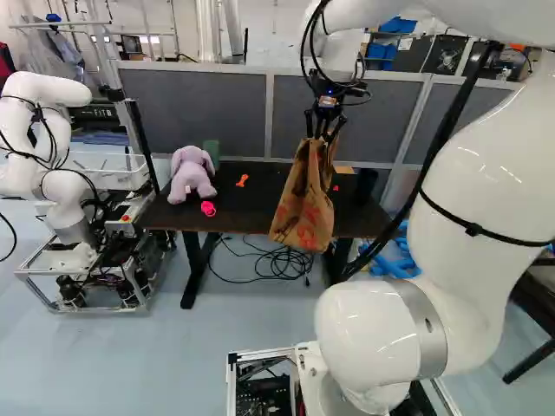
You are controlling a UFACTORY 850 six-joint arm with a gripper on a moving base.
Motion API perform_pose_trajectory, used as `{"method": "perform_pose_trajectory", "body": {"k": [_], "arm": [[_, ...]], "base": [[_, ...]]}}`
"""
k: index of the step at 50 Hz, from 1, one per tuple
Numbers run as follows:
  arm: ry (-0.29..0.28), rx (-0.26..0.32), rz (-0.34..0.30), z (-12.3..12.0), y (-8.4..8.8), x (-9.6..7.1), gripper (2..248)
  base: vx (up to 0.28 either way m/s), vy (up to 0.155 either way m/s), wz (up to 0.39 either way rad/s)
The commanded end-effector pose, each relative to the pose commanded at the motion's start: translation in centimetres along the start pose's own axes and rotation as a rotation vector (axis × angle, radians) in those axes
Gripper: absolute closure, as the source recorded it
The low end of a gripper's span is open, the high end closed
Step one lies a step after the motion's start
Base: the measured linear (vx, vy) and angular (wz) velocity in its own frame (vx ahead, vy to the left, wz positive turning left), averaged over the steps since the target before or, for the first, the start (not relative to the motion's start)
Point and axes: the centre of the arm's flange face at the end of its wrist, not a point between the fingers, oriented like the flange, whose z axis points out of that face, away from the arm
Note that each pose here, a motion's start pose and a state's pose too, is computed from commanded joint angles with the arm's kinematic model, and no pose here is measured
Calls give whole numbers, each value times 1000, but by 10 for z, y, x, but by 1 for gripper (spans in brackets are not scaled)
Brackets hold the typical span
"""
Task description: Pick up the bag on the ground and place it on the table
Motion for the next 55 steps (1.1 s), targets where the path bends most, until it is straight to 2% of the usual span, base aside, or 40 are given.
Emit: {"method": "perform_pose_trajectory", "body": {"k": [25,38,55], "arm": [[0,0,1,0,-2,5,229],[6,2,11,1,-5,22,229],[60,2,-2,3,-17,53,229]], "base": [[8,3,3],[0,0,0],[0,0,0]]}}
